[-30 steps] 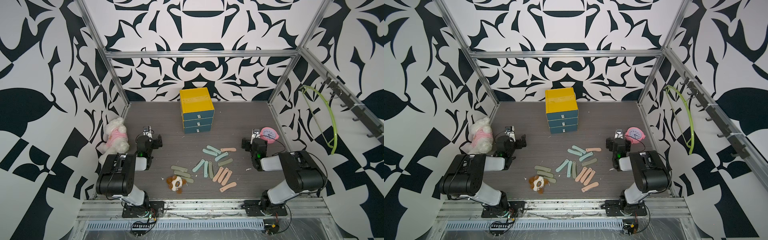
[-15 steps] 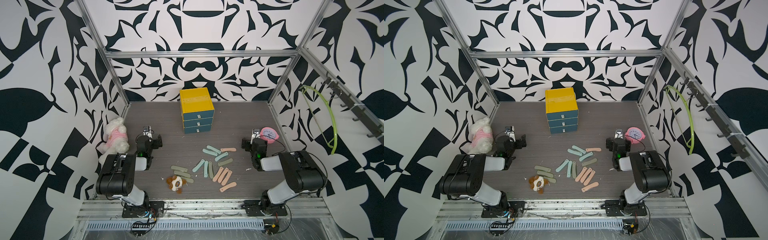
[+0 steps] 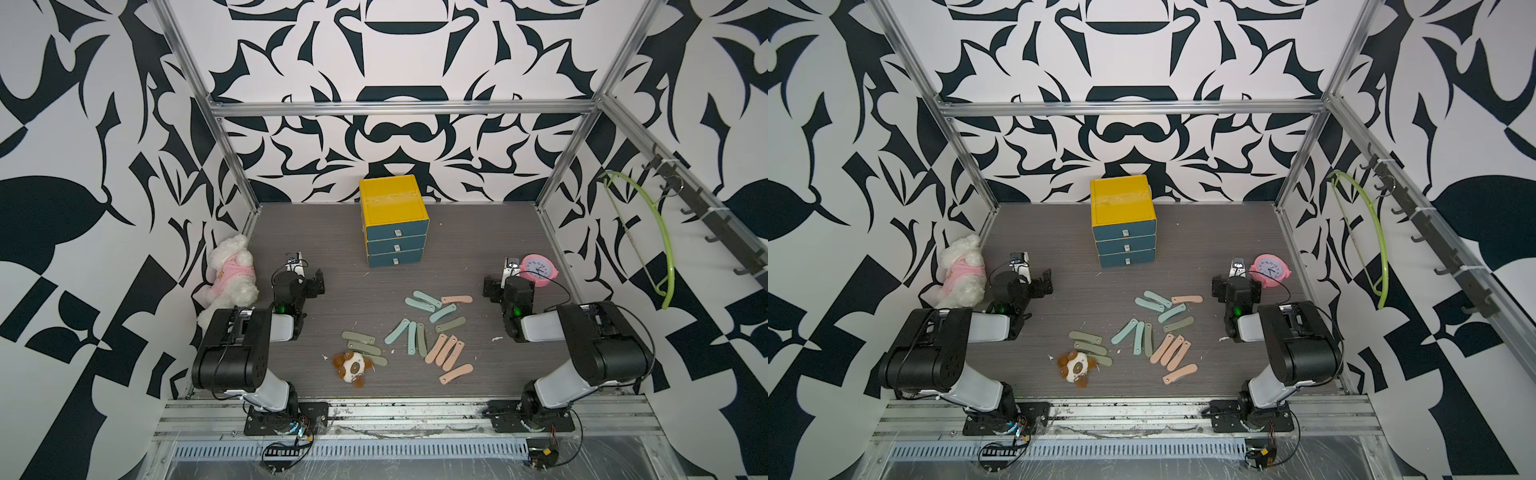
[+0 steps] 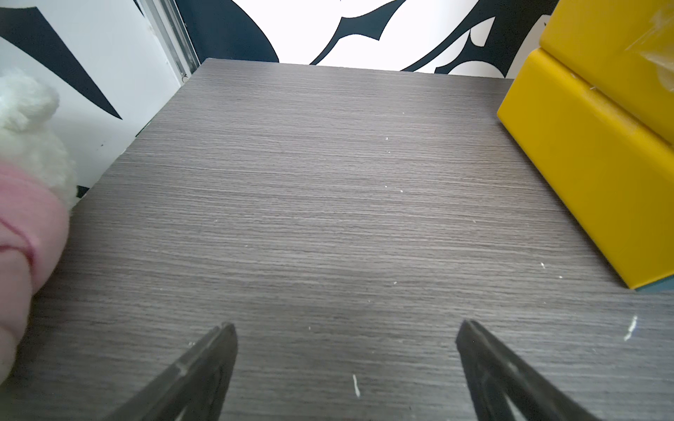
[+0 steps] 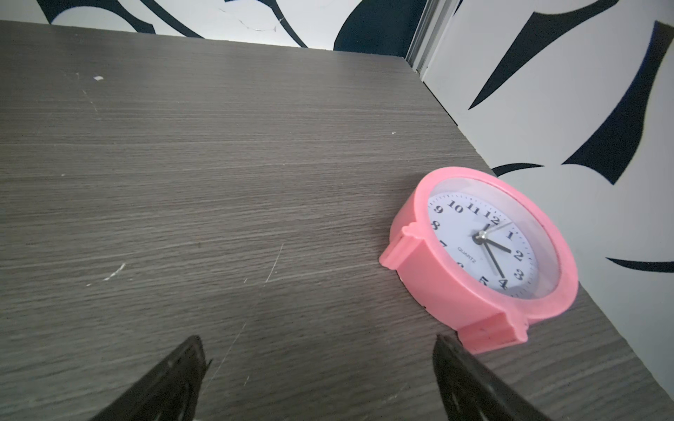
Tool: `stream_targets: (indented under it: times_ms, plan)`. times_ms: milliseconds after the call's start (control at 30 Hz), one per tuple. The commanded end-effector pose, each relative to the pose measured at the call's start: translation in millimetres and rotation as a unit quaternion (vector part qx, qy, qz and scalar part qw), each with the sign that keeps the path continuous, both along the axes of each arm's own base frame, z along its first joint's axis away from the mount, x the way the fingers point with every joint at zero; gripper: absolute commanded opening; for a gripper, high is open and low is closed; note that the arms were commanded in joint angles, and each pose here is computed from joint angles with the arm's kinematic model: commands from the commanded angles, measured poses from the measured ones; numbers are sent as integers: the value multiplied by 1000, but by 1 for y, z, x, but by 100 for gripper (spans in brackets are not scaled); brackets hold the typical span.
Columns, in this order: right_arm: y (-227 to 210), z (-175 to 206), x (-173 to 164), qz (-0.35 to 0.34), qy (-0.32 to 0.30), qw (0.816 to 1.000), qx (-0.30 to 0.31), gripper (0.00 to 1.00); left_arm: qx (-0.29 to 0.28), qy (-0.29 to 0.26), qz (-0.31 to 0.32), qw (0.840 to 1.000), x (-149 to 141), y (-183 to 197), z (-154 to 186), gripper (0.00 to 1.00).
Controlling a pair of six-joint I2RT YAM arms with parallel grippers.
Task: Place the fruit knives into the drawer by color
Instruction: Adjust the storage box at the center of the board.
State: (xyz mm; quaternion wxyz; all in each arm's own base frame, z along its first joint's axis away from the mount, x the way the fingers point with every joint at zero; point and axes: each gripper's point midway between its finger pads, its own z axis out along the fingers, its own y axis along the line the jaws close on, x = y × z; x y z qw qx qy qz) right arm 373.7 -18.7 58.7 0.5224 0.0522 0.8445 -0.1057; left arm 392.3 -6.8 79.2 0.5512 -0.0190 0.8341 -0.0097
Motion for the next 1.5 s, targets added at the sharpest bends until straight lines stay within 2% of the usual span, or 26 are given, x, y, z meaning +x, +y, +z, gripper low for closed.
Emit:
stream_targets:
  times_ms: [0,300,367,400,467,567,633,700,767,800,833,900,933,1000,1033,1100,1167,1233,1267,1367,1467]
  plan:
    - [1,22,10,3,-36,999,0,100,0,-12,5,1000,2,3,8,99]
    - [-1,25,10,-2,-40,999,0,100,0,-14,5,1000,1,3,8,99]
    - [-1,34,14,-5,-25,1000,-3,100,0,-20,15,1000,5,5,18,99]
    - [0,40,16,-6,-4,1000,-2,100,0,-2,14,1000,6,5,21,99]
    - [2,55,20,-9,19,1000,-3,100,3,13,8,1000,9,3,31,99]
    - [4,84,18,-33,-3,999,11,100,16,13,21,1000,10,2,52,99]
    - [5,105,15,-56,-33,998,16,100,-5,-18,24,1000,11,-4,77,99]
    - [4,117,16,-83,-53,993,59,100,-45,-57,4,997,13,-15,104,99]
    - [-6,118,9,-154,-42,979,125,100,-116,-100,35,988,20,-11,128,99]
    - [-11,118,5,-187,-26,971,147,100,-166,-115,79,976,23,-1,138,99]
    - [-5,118,11,-165,-14,973,163,100,-213,-116,125,962,24,9,141,99]
    - [2,121,17,-144,-26,973,180,100,-324,-87,213,918,17,24,140,99]
    - [5,124,18,-141,-40,969,201,100,-356,-66,229,904,16,25,138,99]
    - [13,128,22,-120,-47,967,218,100,-368,-73,158,913,28,8,153,99]
    - [22,130,26,-99,-35,968,228,100,-380,-77,135,912,30,1,159,99]
    - [39,133,34,-55,-3,970,236,99,-403,-60,122,905,37,-8,149,99]
    - [62,135,44,-4,19,964,265,91,-419,-47,63,905,41,-29,156,99]
    - [78,136,53,29,20,956,290,86,-425,-26,30,904,47,-45,161,99]
    - [84,138,58,39,23,952,303,85,-427,-4,6,904,49,-55,163,97]
    - [105,148,75,78,26,936,343,78,-435,24,-84,896,58,-88,177,78]
    - [123,161,94,109,15,917,384,67,-441,30,-139,886,63,-110,184,71]
